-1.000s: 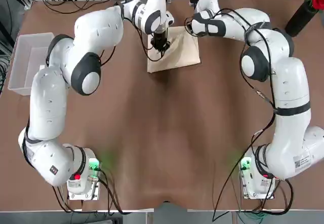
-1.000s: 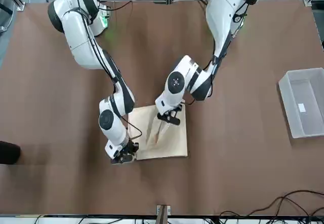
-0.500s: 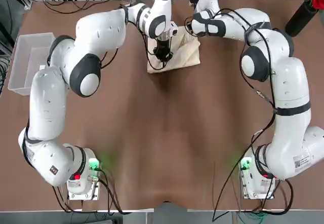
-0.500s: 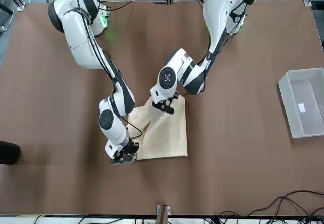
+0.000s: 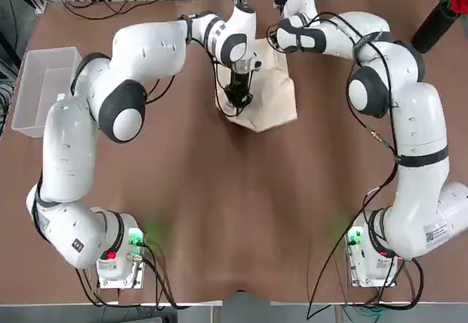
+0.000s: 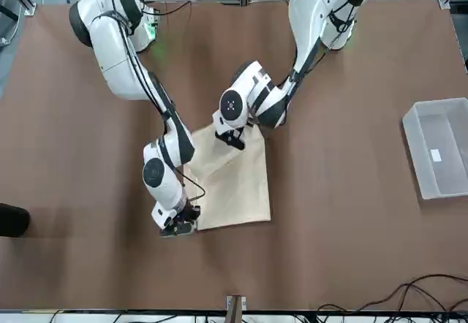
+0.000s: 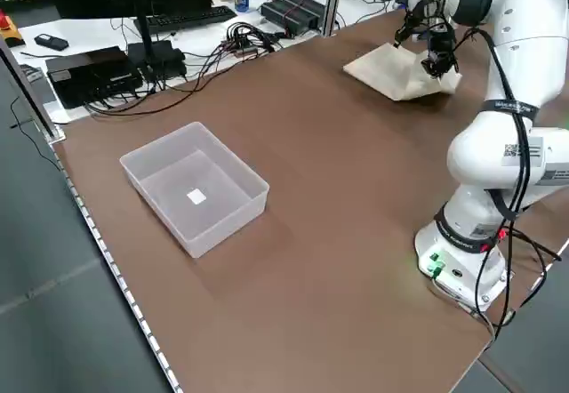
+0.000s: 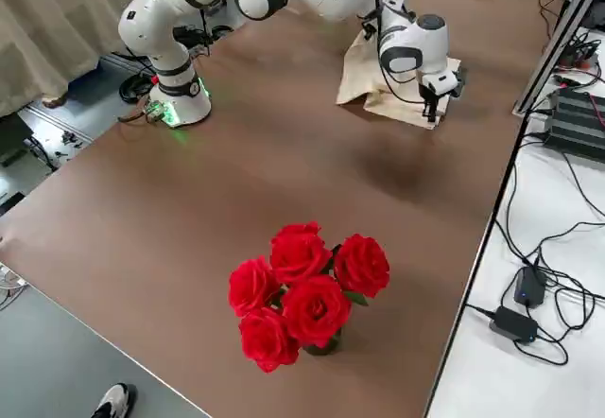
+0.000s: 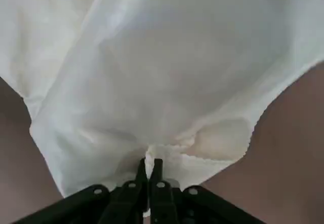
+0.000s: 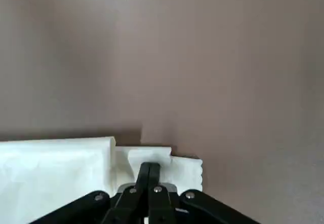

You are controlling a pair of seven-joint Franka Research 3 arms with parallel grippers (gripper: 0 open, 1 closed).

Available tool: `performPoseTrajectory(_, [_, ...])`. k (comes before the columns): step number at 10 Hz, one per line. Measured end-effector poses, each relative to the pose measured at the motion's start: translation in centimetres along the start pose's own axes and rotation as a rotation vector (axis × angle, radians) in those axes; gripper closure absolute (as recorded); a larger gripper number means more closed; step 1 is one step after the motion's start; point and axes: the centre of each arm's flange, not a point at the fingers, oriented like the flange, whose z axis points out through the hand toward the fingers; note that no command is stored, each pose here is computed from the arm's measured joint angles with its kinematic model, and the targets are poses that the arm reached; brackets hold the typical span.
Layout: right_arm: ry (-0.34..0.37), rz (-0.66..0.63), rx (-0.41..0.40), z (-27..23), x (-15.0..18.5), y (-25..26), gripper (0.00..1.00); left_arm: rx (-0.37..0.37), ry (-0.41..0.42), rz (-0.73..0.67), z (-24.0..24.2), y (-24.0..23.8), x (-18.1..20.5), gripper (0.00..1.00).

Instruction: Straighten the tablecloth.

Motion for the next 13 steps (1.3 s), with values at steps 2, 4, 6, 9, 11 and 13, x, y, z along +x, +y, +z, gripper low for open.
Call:
performPoseTrajectory(2, [0.0, 0.0, 0.0, 0.0, 0.0, 0.0, 0.98, 0.016, -0.048, 0.013, 0.7, 0.5, -0.9, 0.89])
performPoseTrajectory(4, [0.0, 0.0, 0.0, 0.0, 0.0, 0.0, 0.98, 0.027, -0.074, 0.017, 0.8, 0.5, -1.3, 0.7])
performPoseTrajectory(6, [0.001, 0.001, 0.0, 0.0, 0.0, 0.0, 0.97, 0.025, -0.059, 0.013, -0.5, 0.4, -1.6, 0.41])
performPoseTrajectory(9, [0.015, 0.01, -0.006, -0.8, 0.9, 0.6, 0.72, 0.036, 0.033, -0.01, -6.1, -1.5, -2.3, 0.0])
performPoseTrajectory(11, [-0.016, 0.017, -0.044, -4.4, 2.4, 1.7, 0.42, 0.136, 0.169, -0.052, -11.9, -6.3, -2.3, 0.0])
performPoseTrajectory(13, [-0.08, 0.008, -0.089, -9.5, 3.2, 1.8, 0.26, 0.2, 0.282, -0.126, -17.8, -12.8, -2.7, 0.0])
